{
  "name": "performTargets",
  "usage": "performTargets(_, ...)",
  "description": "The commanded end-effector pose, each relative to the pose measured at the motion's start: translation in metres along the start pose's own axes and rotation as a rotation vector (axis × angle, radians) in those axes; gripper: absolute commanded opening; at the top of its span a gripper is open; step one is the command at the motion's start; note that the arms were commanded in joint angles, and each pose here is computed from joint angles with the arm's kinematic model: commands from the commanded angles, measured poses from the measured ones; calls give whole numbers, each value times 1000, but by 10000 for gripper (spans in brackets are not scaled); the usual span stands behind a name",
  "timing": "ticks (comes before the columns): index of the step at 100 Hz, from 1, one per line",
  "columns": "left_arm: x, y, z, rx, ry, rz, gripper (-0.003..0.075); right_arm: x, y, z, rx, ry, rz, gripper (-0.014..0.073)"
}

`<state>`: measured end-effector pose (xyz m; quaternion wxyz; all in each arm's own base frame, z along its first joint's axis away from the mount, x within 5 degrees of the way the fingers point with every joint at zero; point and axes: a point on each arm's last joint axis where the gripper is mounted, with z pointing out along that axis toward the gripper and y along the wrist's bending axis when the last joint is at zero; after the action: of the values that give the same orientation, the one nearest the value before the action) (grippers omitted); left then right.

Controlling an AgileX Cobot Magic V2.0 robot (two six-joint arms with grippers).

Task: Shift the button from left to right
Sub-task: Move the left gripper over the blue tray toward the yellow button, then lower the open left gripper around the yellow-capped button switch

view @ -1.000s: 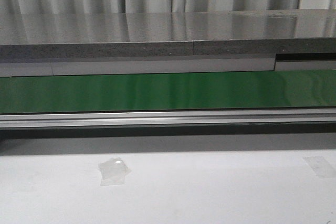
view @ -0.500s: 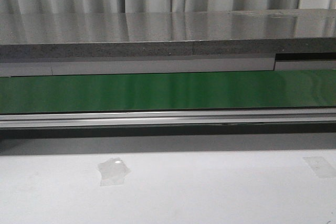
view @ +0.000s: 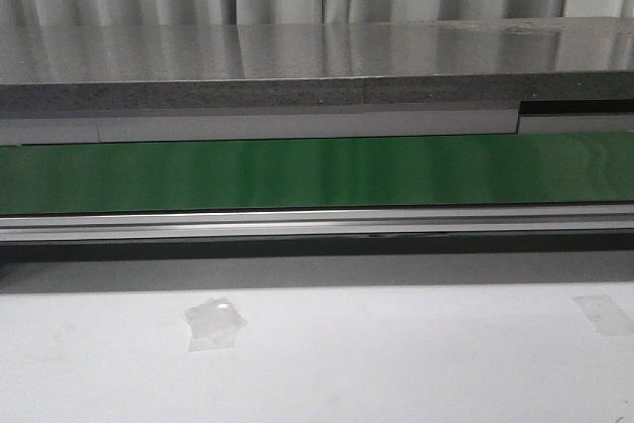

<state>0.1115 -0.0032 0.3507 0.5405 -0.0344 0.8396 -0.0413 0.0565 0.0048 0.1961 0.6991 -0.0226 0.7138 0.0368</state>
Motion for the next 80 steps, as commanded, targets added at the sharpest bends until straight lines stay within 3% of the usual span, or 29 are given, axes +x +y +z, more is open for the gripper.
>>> performTargets(1, -29, -5, 8, 10, 36, -14, -20, -14, 0, -3, 7, -115, -15, -67)
performTargets(20, -42, -6, 44, -9, 244, -14, -20, -14, 0, -3, 7, -115, -15, -67)
performTargets(46, -28, -5, 86, -21, 472, -26, -20, -14, 0, -3, 7, -115, -15, -67)
performTargets(80, -25, -5, 95, -2, 498, 34, -19, -14, 0, -3, 7, -115, -15, -67)
